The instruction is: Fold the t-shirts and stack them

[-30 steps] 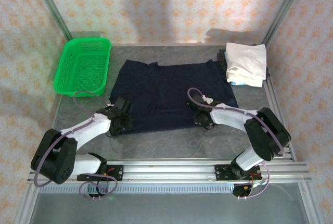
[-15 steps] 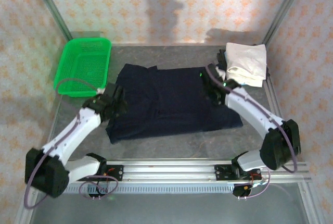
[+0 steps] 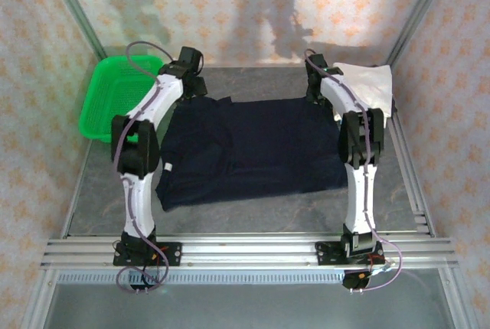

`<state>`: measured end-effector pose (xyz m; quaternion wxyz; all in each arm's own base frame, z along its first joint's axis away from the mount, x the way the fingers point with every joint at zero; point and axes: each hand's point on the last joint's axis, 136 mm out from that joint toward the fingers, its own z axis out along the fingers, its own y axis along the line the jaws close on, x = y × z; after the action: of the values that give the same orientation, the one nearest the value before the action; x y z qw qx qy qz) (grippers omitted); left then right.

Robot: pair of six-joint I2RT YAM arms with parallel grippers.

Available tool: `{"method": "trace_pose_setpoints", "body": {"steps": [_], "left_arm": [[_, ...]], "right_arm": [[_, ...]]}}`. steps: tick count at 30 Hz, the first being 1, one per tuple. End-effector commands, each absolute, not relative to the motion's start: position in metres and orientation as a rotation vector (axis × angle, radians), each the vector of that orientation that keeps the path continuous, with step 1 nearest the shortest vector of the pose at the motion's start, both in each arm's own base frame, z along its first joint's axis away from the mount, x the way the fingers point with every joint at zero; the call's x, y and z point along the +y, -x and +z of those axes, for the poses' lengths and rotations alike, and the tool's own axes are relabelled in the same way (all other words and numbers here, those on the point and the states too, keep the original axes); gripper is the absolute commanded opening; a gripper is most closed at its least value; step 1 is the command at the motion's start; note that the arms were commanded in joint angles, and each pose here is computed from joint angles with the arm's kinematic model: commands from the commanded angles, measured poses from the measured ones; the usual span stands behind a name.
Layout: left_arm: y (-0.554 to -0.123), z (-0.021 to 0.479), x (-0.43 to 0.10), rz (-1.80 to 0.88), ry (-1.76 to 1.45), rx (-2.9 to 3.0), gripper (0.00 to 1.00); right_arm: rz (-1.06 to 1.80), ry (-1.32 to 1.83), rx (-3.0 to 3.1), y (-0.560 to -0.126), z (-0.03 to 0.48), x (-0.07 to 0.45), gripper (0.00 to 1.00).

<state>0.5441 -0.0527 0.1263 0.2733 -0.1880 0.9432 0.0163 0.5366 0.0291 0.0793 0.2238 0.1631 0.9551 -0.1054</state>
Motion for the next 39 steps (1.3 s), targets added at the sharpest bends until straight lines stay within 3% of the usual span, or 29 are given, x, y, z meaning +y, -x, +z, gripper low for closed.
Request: {"method": "trace_pose_setpoints", "body": {"steps": [1, 9, 19, 21, 23, 27, 29, 30, 35, 39], "left_arm": [[-0.549, 0.109, -0.032, 0.16, 0.495, 2.613, 0.65], [-0.593, 0.067, -0.022, 0.156, 0.551, 2.606, 0.65], [-0.598, 0.025, -0.022, 0.099, 0.538, 2.662, 0.61], [-0.599, 0.021, -0.025, 0.068, 0.523, 2.673, 0.55], [-0.599, 0.02, -0.029, 0.039, 0.504, 2.685, 0.47], [-0.6, 0.036, -0.034, -0.047, 0.488, 2.682, 0.13], [-0.6, 0.057, -0.038, -0.083, 0.462, 2.662, 0.0], [-0.599, 0.069, -0.041, -0.105, 0.44, 2.651, 0.0], [-0.583, 0.117, -0.041, -0.127, 0.382, 2.609, 0.0], [-0.549, 0.135, -0.039, -0.126, 0.376, 2.6, 0.0]], "right_arm": [[-0.351, -0.407, 2.676, -0.541, 0.077, 0.021, 0.45], [-0.302, -0.483, 2.692, -0.555, 0.055, 0.023, 0.42], [-0.08, -0.521, 2.734, -0.565, 0.027, 0.041, 0.42], [-0.078, -0.514, 2.746, -0.565, 0.023, 0.042, 0.41], [-0.082, -0.515, 2.751, -0.565, 0.023, 0.042, 0.34], [-0.044, -0.527, 2.729, -0.565, 0.042, 0.046, 0.14], [-0.038, -0.526, 2.696, -0.566, 0.061, 0.047, 0.05], [-0.045, -0.517, 2.675, -0.565, 0.072, 0.047, 0.0], [-0.099, -0.468, 2.588, -0.55, 0.117, 0.05, 0.0], [-0.116, -0.417, 2.575, -0.522, 0.122, 0.058, 0.0]]}}
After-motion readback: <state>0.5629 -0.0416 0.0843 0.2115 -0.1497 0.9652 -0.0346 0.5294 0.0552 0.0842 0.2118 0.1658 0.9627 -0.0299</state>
